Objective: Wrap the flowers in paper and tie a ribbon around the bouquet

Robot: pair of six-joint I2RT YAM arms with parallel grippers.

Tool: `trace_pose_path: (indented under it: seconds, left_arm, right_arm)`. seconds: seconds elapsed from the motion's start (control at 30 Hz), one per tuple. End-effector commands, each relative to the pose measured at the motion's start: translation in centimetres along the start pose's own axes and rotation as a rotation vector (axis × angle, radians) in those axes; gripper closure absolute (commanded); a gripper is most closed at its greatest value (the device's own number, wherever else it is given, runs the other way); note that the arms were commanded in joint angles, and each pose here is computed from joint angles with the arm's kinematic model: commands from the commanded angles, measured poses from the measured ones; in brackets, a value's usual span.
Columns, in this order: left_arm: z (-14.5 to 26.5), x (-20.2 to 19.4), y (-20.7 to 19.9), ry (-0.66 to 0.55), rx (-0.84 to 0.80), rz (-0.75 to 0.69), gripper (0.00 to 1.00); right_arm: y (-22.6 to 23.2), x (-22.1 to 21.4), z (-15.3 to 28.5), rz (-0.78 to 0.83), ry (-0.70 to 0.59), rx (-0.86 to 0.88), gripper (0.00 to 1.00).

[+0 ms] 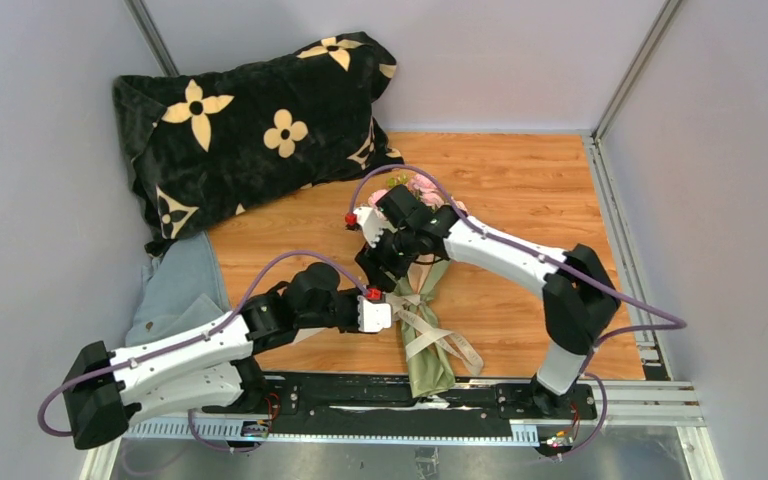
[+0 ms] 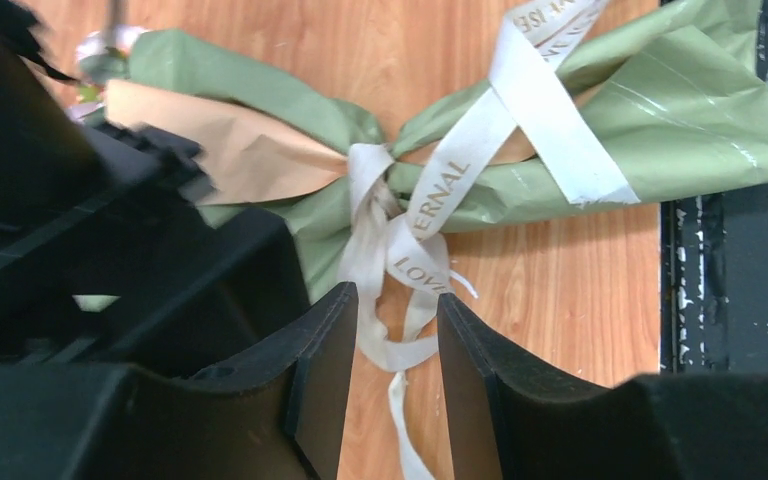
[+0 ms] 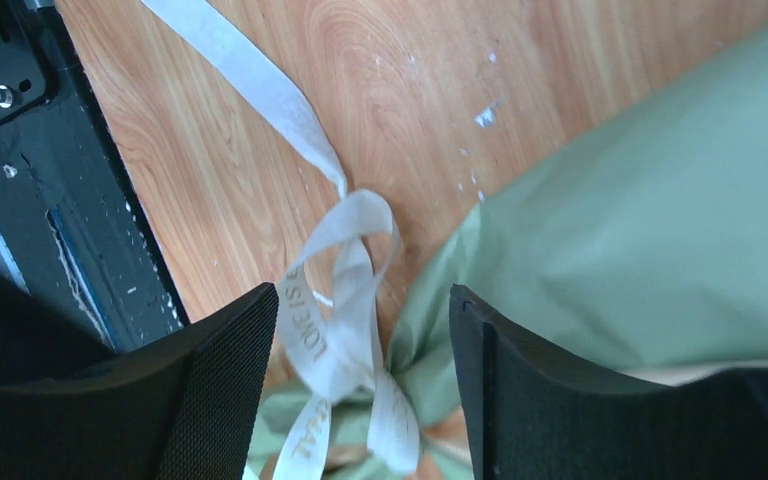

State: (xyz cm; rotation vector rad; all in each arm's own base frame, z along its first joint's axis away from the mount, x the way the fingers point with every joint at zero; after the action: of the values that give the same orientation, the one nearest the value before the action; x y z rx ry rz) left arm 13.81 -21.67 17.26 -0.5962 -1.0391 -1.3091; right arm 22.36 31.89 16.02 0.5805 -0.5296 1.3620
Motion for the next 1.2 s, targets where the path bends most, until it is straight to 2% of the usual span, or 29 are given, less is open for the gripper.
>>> trace_pose_path:
  seconds: [0.0,0.1,0.13,0.2,0.3,0.4,0.53,0.73,1.0,1.07,1.17]
  left_arm:
    - [-1.8,0.1,-0.7,-0.043,-0.103,-0.019,0.58]
    - [-3.4,0.1,-1.2,-0.064,-0.172,-0.017,0.63]
    - [-3.9,0.2,-1.4,-0.072,-0.199,-0.019,0.63]
    - [-5.0,-0.1,-1.9,-0.068,-0.244,-0.025,0.62]
    - [-6.3,-0.4,-2.5,-0.047,-0.258,-0.043,0.54]
    - [-7.2,-0.2,-2.3,-0.051,-0.228,-0.042,0.49]
    - [-7.6,-0.5,-1.7,-0.030,-0.165,-0.022,0.48]
    - [-8.5,-1.6,-0.8,0.022,-0.095,-0.033,0.54]
    - [-8.8,-2.0,-0.7,0.036,-0.090,-0.037,0.63]
    - [-8.8,-2.0,-0.6,0.038,-0.086,-0.037,0.66]
    - [-8.7,-1.9,-0.5,0.037,-0.072,-0.031,0.77]
  right_arm:
    - [0.3,-2.6,4.2,-0.057,0.100,-0.121,0.38]
    - [1.2,-5.9,4.7,-0.179,0.106,-0.106,0.58]
    - [1.7,-6.8,4.7,-0.210,0.094,-0.090,0.60]
    - [2.6,-7.5,4.7,-0.239,0.048,-0.065,0.58]
    - [3.1,-7.8,4.9,-0.236,-0.015,-0.059,0.53]
    - [3.0,-8.7,4.6,-0.242,-0.020,-0.072,0.51]
    - [1.9,-9.7,4.5,-0.274,0.002,-0.115,0.51]
    - [1.0,-9.4,4.4,-0.275,-0.042,-0.095,0.51]
    - [1.5,-9.2,3.4,-0.282,-0.067,-0.005,0.55]
    - [1.5,-9.2,3.3,-0.285,-0.066,0.003,0.63]
    - [1.4,-9.2,3.5,-0.295,-0.071,-0.002,0.83]
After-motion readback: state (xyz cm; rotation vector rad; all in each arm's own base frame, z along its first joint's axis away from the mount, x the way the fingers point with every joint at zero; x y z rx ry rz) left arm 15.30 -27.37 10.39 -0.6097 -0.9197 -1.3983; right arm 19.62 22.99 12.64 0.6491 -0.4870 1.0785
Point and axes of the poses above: each gripper's point midway between its finger pads, its own z axis back along the fingers, its own y axis along the line the jaws close on, x = y × z, the point moved 6 cm from there along z, back along the fingers, and after that the axes turned 15 degrees about z, right-handed, at the moved point
